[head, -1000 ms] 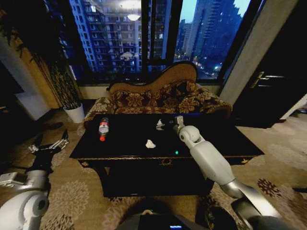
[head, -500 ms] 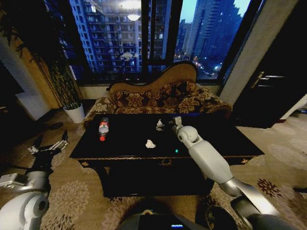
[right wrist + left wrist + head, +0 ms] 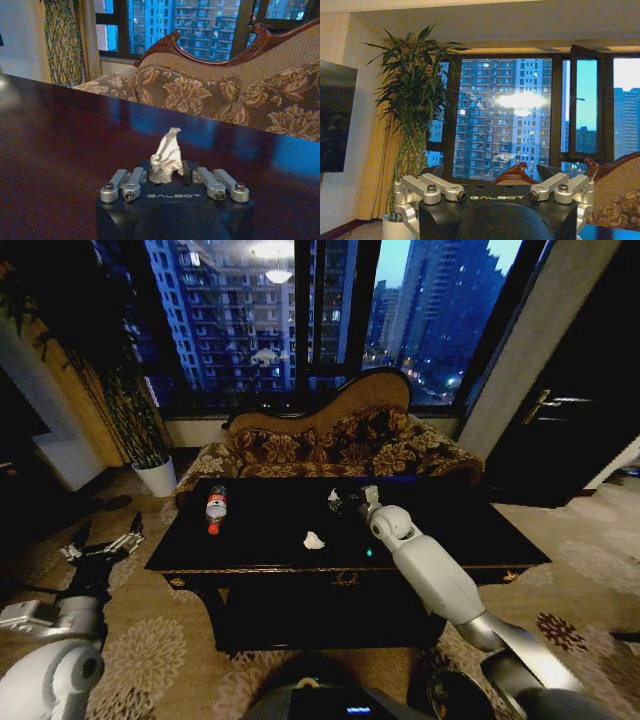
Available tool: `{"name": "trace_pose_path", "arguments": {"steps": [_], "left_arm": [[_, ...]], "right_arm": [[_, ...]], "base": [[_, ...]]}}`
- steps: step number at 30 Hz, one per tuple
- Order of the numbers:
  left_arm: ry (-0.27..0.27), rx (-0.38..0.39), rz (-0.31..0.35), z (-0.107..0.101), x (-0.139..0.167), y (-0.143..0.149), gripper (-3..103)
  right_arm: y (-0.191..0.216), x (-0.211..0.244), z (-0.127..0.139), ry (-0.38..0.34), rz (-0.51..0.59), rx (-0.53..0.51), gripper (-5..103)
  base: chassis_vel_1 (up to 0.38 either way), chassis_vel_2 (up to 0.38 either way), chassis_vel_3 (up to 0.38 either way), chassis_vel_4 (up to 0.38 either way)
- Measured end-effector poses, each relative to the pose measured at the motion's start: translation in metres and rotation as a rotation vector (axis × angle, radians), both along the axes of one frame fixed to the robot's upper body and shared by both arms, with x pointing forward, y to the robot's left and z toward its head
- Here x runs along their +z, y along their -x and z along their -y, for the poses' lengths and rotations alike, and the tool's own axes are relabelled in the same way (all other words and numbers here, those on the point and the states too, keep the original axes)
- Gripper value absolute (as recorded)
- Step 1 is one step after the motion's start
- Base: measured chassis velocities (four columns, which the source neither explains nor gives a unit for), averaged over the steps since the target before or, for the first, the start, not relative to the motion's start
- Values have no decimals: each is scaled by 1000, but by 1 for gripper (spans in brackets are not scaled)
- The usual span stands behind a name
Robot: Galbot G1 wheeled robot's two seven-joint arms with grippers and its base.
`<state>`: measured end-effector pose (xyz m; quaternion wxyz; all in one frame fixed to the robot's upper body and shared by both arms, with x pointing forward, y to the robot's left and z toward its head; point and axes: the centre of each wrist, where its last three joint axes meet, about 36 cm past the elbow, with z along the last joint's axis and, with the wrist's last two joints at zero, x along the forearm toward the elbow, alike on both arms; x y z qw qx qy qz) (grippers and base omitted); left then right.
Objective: Move to the front of the table and place the trash on the table into the trash bin.
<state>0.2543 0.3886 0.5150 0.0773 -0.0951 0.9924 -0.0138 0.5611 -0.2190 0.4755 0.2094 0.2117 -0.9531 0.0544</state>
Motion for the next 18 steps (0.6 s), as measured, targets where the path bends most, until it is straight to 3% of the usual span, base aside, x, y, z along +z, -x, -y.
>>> {"name": "trace_pose_path", "arguments": {"steps": [4,7,15,18], "left_arm": [[-2,-3,1,0,1,-1,100],[0,-5,-2,0,-1,-1,100],[6,-6,-3,0,-4,-2,100],[7,-5,-1,-2,-5,-3,100]], "right_arm": [[2,1,2,-7,4,-3,23],[6,1,3,-23,6,-1,6],[12,6,7,-92,45,-16,0],[19,20,26,-137,112,-72,0]], "base": [[0,0,0,0],[0,0,0,0],[0,0,0,0],[0,0,0,0]]}}
